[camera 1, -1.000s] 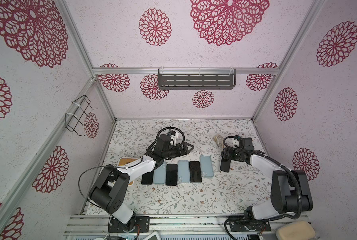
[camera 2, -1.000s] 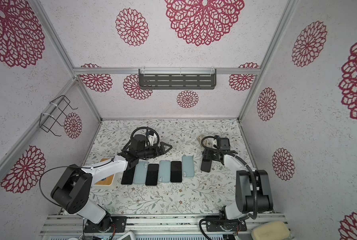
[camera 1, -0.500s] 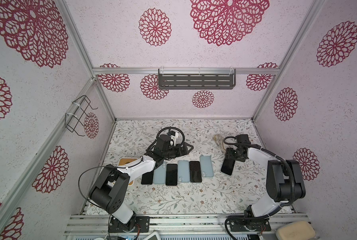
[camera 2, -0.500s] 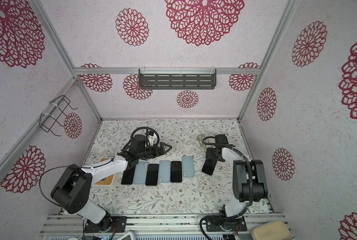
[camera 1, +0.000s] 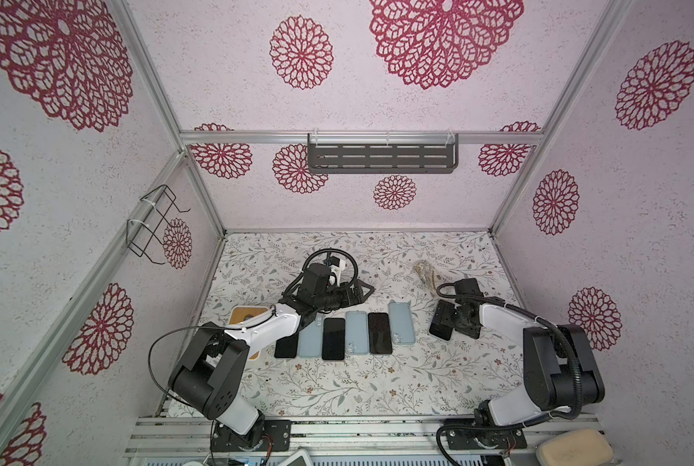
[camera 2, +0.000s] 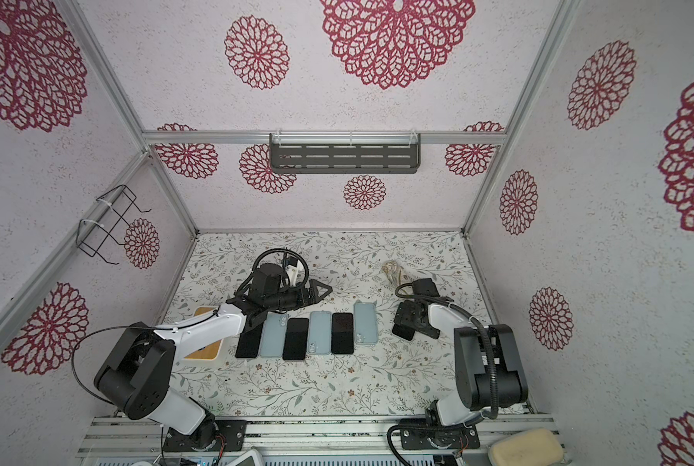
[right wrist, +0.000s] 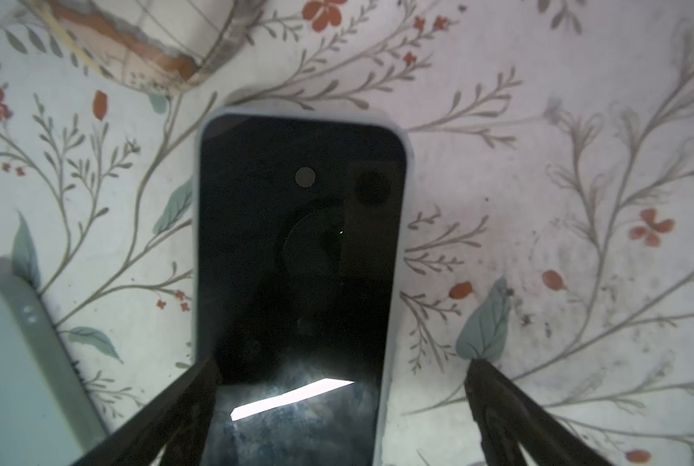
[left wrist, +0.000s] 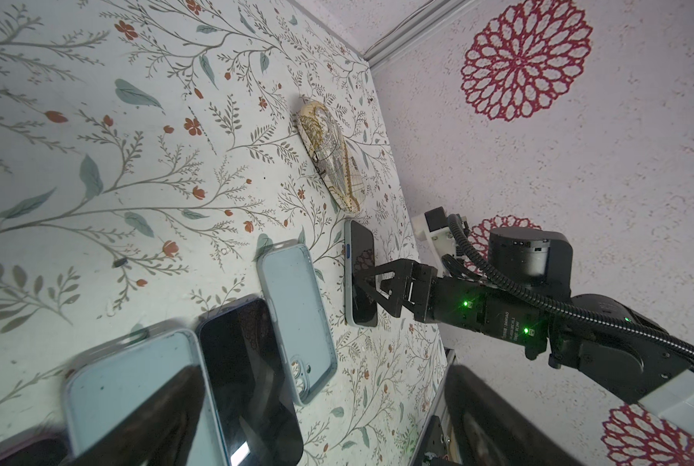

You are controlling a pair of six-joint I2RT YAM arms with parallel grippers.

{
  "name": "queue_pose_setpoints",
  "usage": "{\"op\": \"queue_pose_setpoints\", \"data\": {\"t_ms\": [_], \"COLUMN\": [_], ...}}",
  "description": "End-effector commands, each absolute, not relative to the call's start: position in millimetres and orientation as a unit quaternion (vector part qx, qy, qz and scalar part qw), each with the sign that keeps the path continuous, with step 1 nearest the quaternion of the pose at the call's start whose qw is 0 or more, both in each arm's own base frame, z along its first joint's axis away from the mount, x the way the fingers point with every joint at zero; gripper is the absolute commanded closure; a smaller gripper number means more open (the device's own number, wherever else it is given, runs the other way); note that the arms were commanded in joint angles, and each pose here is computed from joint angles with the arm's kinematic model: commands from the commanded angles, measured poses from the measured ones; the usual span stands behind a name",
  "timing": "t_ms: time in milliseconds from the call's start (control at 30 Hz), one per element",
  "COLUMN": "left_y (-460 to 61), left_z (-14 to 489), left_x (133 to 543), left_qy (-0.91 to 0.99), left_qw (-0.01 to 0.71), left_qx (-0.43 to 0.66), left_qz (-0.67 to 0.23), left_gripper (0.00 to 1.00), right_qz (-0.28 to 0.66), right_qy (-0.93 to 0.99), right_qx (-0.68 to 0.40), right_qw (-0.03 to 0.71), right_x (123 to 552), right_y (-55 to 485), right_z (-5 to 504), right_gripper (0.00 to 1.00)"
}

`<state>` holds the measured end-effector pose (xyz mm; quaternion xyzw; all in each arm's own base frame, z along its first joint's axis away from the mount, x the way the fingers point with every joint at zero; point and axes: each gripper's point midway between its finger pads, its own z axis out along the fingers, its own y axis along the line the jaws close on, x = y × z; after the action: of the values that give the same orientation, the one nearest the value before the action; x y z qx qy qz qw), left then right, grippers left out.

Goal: Take the phone out of the phone case
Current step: Pick up the phone from the middle-right of the table.

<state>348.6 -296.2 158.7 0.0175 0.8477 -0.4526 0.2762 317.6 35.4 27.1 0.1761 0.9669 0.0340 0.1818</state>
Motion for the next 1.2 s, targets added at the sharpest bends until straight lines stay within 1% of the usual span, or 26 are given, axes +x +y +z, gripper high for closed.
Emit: {"op": "queue_pose_setpoints", "data": {"t_ms": [0,233,567,767,933,1100,1167], "left_y": [-295,-294,-293,-292,-292,-291,-291], "left_z": [165,163,159,161,162,161,162], "left_x": [347,346,344,345,346,347,346], "left_qy": [0.844,0.846,0.848,0.848,0.848,0.849,0.849], "left_qw": [0.287,0.287,0.284,0.284,0.285,0.283,0.284], "left_qx": [0.026,0.026,0.026,0.024,0.023,0.022,0.023], "left_qz": [-0.451,-0.449,-0.447,-0.446,-0.445,-0.445,-0.445], "left_gripper": [0.03,0.03,0.03,0.03,0.03,0.03,0.03], "right_qz": [0.047,0.050,0.016,-0.018,-0.028,-0.041,-0.049], "right_qy": [0.957,0.958,0.971,0.981,0.983,0.985,0.985], "right_qx": [0.197,0.189,0.170,0.149,0.143,0.137,0.135], "right_qw": [0.209,0.209,0.166,0.125,0.113,0.101,0.097], "right_x": [329,334,319,298,291,285,281], "right_y": [42,51,51,46,44,41,38], "right_z": [35,33,17,2,-2,-8,-9], "right_gripper": [0.01,0.01,0.02,0.06,0.08,0.15,0.15]}}
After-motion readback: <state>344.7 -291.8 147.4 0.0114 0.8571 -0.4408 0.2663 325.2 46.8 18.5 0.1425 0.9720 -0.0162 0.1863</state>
